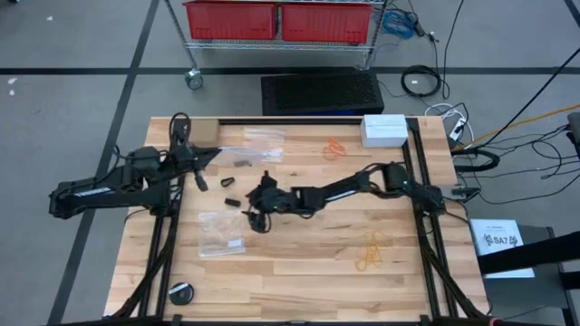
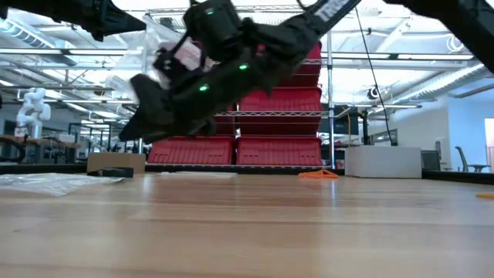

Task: Sort rubber bands
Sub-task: Put the black rubber band into the open transparent zip bag

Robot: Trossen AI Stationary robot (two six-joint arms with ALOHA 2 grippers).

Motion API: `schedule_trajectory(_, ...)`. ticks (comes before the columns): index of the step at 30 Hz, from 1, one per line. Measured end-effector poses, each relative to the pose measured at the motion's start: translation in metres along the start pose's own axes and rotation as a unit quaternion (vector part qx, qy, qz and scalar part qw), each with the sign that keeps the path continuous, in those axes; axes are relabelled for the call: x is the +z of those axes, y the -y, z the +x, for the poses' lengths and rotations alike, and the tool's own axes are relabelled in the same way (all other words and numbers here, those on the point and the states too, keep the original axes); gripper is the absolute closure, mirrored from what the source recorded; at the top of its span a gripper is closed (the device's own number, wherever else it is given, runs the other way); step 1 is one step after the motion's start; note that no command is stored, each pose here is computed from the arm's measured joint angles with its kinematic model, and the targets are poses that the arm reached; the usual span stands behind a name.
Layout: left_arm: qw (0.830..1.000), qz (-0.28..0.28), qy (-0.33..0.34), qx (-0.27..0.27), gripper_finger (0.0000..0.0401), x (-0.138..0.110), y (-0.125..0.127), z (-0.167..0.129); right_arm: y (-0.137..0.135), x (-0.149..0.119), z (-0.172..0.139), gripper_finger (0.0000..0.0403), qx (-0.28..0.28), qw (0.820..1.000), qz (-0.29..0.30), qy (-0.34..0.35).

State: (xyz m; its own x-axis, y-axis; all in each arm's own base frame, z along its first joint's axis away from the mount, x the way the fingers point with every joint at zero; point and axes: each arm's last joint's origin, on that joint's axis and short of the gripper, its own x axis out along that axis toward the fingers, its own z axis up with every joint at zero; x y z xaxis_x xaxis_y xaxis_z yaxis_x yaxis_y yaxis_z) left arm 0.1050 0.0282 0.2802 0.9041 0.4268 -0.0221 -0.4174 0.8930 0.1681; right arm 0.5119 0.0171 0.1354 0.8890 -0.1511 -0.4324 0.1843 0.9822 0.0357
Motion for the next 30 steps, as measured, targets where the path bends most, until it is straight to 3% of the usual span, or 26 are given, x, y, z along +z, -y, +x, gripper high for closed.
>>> schedule_trajectory(9,1.000,-0.001,0.004,0.000,0.0401,0.001,0.000,0.000,0.006,-0.001,0.039,0.0150,-0.005,1.000,0.001,-0.002)
schedule_trajectory(19,1.000,-0.001,0.003,0.000,0.0401,0.000,0.000,0.000,0.013,-0.015,0.062,0.0178,-0.021,0.997,0.032,-0.063)
schedule_trajectory(22,1.000,-0.001,0.003,0.000,0.0401,0.000,0.000,0.000,0.013,-0.014,0.060,0.0217,-0.025,0.997,0.033,-0.069)
schedule_trajectory(30,1.000,0.000,-0.001,-0.001,0.0401,0.000,0.000,0.000,0.001,0.003,0.051,0.0389,-0.011,0.998,0.007,-0.056)
